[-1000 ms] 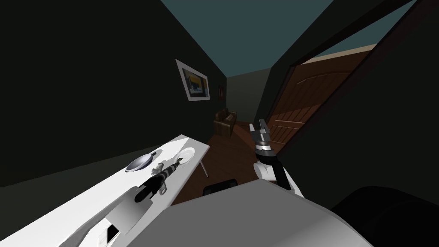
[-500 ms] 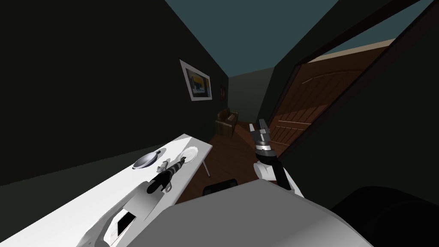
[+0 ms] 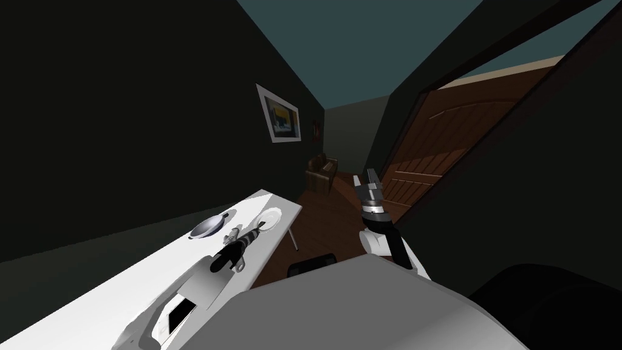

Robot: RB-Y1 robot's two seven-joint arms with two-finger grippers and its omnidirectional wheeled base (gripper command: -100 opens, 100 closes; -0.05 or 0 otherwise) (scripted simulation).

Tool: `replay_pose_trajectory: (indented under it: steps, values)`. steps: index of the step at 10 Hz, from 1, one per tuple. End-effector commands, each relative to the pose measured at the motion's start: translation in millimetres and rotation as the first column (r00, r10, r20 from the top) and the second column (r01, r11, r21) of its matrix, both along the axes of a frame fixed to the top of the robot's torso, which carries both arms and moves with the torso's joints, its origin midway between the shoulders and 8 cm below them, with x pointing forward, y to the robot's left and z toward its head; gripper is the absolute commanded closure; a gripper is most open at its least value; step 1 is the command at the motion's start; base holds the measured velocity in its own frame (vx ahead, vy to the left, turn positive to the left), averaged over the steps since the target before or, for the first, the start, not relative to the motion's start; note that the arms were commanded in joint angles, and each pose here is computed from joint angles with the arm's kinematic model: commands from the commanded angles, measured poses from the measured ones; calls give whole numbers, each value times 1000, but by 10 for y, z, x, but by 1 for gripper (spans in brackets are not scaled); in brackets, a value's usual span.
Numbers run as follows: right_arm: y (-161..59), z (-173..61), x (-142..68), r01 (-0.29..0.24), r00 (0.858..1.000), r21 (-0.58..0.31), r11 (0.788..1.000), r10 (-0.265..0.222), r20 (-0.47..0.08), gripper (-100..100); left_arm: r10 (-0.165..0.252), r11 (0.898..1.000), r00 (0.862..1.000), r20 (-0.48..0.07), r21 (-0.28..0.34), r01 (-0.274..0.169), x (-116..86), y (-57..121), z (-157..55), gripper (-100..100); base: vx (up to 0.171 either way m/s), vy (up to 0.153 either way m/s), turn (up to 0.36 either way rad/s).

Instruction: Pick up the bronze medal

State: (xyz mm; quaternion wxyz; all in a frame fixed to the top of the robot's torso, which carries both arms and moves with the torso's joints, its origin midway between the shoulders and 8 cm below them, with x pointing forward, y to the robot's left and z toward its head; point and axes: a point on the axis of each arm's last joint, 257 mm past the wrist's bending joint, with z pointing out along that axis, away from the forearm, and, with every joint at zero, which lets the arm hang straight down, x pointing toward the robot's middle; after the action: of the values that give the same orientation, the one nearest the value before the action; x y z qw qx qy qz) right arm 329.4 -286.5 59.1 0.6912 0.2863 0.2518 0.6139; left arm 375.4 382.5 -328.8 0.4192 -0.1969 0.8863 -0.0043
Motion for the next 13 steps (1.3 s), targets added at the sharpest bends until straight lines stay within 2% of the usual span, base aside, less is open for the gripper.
replay_pose_trajectory:
  steps: [1,2,3,4,5,6,8,9,11,12,13]
  values:
    - [0,0,0,0,1000,0,1000,0,0,0,0,1000,1000,0,0,0,0,0,0,100,0,0,0]
    - [0,0,0,0,1000,0,1000,0,0,0,0,1000,1000,0,0,0,0,-1,0,100,0,0,0]
    - [0,0,0,0,1000,0,1000,0,0,0,0,1000,1000,0,0,0,0,-1,0,0,0,0,0]
    - [0,0,0,0,1000,0,1000,0,0,0,7,1000,1000,2,4,-7,-33,95,-3,100,-10,-37,-49]
    - [0,0,0,0,1000,0,1000,0,0,0,14,1000,1000,3,10,-14,-76,206,5,100,-16,-64,-58]
    - [0,0,0,0,1000,0,1000,0,0,0,17,1000,1000,4,6,-17,-76,206,5,100,-11,-53,-19]
    - [0,0,0,0,1000,0,1000,0,0,0,26,1000,1000,4,16,-26,-161,406,26,100,2,-62,-50]
    - [0,0,0,0,1000,0,1000,0,0,0,34,999,999,6,8,-34,-160,412,29,100,-7,-47,-19]
    - [0,0,0,0,1000,0,1000,0,0,0,38,999,999,5,15,-38,-242,587,54,100,-8,-50,-49]
    - [0,0,0,0,1000,0,1000,0,0,0,46,999,999,7,9,-46,-240,598,62,100,-8,-46,-21]
    - [0,0,0,0,1000,0,1000,0,0,0,47,999,999,6,11,-47,-278,683,81,100,-7,-45,-45]
